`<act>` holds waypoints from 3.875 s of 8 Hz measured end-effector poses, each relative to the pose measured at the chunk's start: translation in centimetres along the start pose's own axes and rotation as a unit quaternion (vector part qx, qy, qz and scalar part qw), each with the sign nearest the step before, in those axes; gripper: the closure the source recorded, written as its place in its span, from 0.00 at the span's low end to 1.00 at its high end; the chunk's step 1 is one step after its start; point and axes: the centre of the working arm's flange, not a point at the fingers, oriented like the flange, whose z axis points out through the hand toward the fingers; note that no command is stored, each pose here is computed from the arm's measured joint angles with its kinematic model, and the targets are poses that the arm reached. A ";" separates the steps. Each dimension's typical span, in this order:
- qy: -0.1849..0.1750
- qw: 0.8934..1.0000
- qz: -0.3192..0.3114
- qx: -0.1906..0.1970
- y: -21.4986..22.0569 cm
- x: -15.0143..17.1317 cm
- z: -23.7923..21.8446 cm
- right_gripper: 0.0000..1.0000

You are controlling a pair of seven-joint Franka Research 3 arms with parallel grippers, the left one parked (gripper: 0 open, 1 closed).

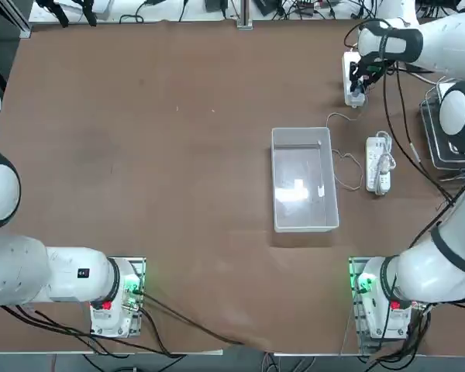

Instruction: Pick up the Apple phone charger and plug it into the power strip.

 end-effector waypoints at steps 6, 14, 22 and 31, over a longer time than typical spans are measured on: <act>0.000 1.000 0.000 0.000 0.1 0.1 0.1 0.63; -0.002 1.000 0.000 0.000 0.0 0.1 0.2 0.63; -0.002 1.000 0.002 0.002 0.0 0.1 0.2 0.63; -0.003 1.000 0.001 0.003 -0.1 0.0 0.2 0.63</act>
